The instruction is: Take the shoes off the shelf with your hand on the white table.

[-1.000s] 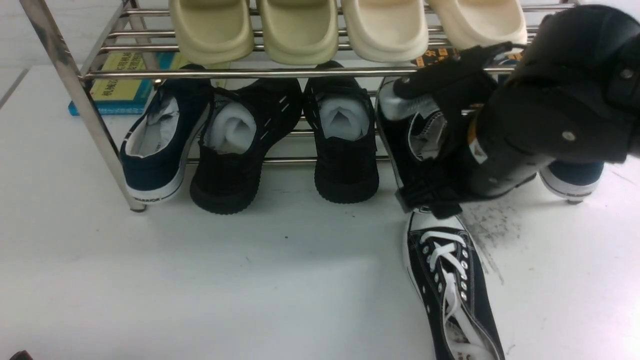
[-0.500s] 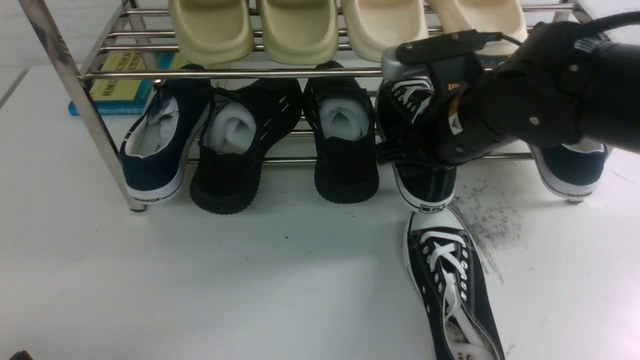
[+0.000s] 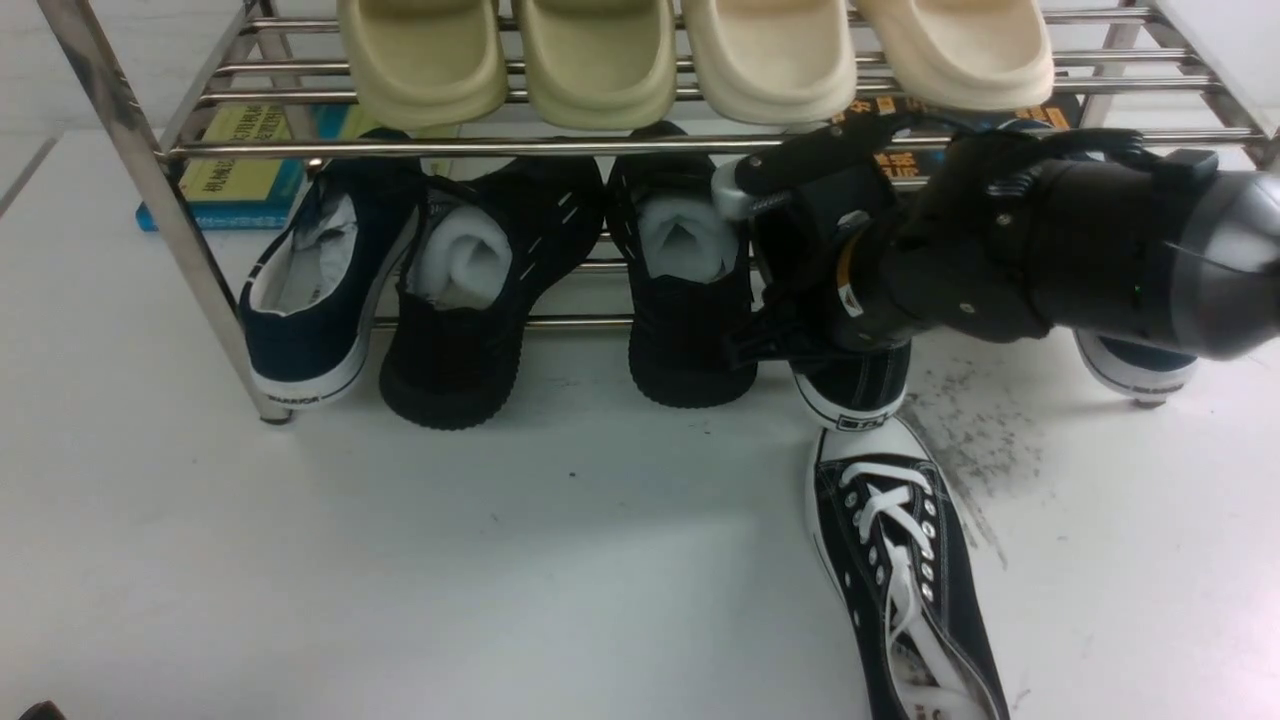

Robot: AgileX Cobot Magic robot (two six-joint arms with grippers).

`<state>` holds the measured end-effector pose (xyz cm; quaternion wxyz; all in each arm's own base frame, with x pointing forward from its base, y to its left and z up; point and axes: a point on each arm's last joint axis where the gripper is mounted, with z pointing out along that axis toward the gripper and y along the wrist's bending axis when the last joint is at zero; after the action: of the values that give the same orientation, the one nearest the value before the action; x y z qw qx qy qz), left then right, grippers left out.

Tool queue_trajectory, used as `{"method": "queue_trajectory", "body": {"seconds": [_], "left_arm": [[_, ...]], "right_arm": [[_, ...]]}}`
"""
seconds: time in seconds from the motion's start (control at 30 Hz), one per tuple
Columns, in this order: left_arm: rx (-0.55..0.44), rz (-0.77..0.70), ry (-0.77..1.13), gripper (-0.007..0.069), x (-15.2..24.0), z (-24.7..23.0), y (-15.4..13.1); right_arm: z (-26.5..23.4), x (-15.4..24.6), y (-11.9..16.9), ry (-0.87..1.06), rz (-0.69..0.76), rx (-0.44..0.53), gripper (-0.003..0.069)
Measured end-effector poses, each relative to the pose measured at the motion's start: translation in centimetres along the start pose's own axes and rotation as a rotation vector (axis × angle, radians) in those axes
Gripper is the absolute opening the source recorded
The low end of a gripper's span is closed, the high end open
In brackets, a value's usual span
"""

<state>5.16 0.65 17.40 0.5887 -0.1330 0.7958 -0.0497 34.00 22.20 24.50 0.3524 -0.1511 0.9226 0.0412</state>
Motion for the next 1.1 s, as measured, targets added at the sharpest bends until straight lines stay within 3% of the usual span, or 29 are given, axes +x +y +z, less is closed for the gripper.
{"method": "queue_trajectory", "body": {"seconds": [0.07, 0.17, 0.4, 0.73, 0.9, 1.1], "left_arm": [[0.000, 0.000, 0.000, 0.0243, 0.0, 0.0, 0.0], [0.000, 0.000, 0.000, 0.0243, 0.0, 0.0, 0.0], [0.000, 0.000, 0.000, 0.0243, 0.0, 0.0, 0.0], [0.000, 0.000, 0.000, 0.0243, 0.0, 0.0, 0.0], [0.000, 0.001, 0.000, 0.0243, 0.0, 0.0, 0.0], [0.000, 0.000, 0.000, 0.0243, 0.0, 0.0, 0.0]], "right_arm": [[-0.2, 0.0, -0.1, 0.006, 0.001, 0.010, 0.0077], [-1.0, -0.1, -0.5, 0.033, 0.013, 0.038, 0.0002], [-6.9, 0.0, -2.0, 0.140, 0.026, 0.075, 0.0001], [-17.2, 2.0, -2.6, 0.273, 0.045, -0.032, 0.0001], [-20.2, 5.2, -0.8, 0.316, 0.021, -0.117, 0.0003], [-21.4, 9.7, 4.3, 0.356, -0.033, -0.260, 0.0004]]}}
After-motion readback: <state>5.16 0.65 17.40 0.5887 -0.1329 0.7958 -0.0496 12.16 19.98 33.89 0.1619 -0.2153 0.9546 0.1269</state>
